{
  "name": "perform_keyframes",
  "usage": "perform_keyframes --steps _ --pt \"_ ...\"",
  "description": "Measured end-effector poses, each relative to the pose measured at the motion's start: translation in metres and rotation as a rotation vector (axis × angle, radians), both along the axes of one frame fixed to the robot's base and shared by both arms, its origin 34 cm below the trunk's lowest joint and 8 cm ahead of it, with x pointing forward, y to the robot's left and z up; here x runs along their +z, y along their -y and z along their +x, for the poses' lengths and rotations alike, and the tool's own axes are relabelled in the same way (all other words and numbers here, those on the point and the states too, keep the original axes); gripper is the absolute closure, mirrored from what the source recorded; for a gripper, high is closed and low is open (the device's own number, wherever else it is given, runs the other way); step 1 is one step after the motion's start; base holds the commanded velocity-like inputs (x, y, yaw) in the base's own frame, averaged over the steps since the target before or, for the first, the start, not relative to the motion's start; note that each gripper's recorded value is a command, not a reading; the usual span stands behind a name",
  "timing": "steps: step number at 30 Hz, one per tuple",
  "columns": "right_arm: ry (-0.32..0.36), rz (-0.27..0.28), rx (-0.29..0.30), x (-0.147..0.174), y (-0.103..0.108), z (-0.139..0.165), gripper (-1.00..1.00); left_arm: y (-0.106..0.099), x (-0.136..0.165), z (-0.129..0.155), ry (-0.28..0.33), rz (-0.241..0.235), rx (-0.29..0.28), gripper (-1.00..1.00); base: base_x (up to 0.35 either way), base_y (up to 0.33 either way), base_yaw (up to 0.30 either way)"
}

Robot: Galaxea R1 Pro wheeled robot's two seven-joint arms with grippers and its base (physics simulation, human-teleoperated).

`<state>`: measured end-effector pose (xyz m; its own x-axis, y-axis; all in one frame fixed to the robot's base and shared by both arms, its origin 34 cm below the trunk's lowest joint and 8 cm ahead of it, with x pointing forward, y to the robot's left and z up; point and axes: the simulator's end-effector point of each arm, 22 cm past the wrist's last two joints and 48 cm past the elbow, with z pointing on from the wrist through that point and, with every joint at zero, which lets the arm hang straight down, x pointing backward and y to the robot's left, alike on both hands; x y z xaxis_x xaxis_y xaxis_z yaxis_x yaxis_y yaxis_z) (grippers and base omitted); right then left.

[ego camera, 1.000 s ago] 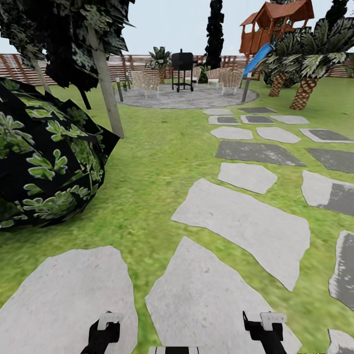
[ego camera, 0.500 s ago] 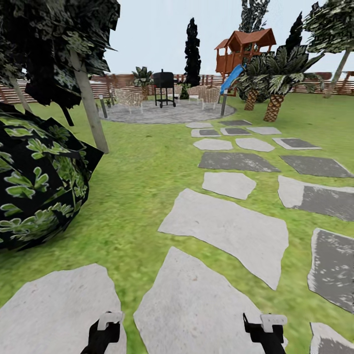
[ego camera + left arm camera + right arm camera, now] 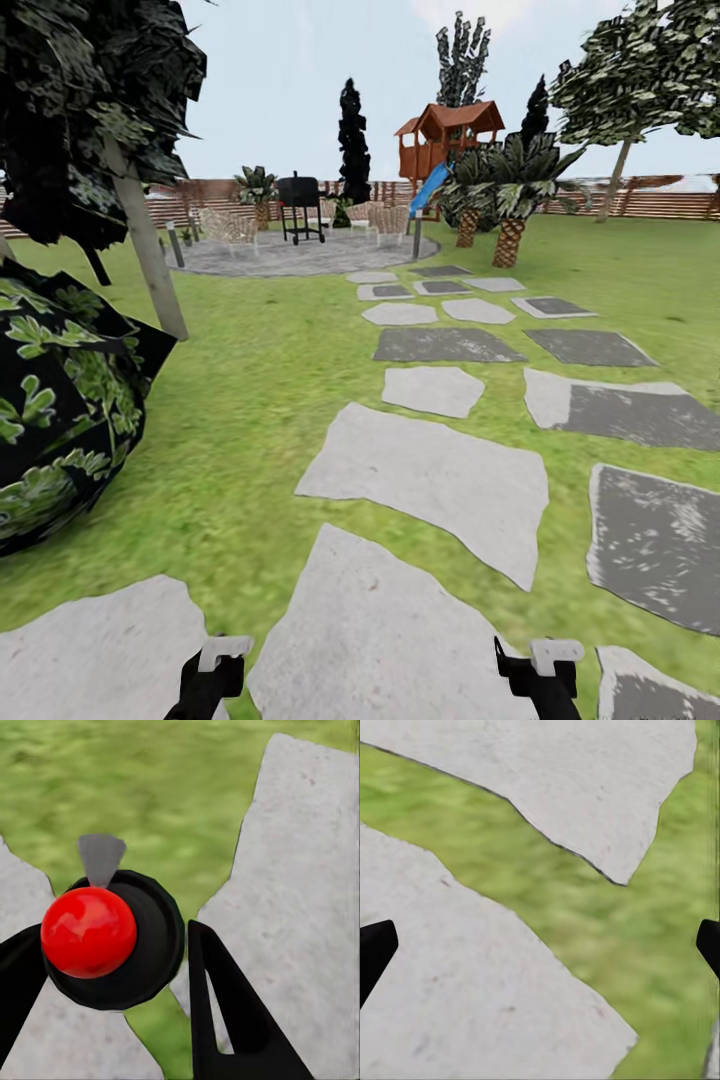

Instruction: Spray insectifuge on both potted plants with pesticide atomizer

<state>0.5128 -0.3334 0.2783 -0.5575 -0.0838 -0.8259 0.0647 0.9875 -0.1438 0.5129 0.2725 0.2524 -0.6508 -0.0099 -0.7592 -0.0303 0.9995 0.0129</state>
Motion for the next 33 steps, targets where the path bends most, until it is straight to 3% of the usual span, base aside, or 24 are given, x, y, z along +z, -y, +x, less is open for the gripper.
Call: perform_keyframes --steps 26,33 --pt "0.000 0.000 0.000 0.052 0.000 0.013 -1.00 0.002 0.052 0.013 0.000 -0.001 -0.002 1.00 0.000 0.000 -0.009" --pt "0.001 0.000 0.001 0.052 0.000 0.014 -1.00 0.006 0.052 0.014 0.000 -0.007 -0.003 1.00 0.000 0.000 -0.223"
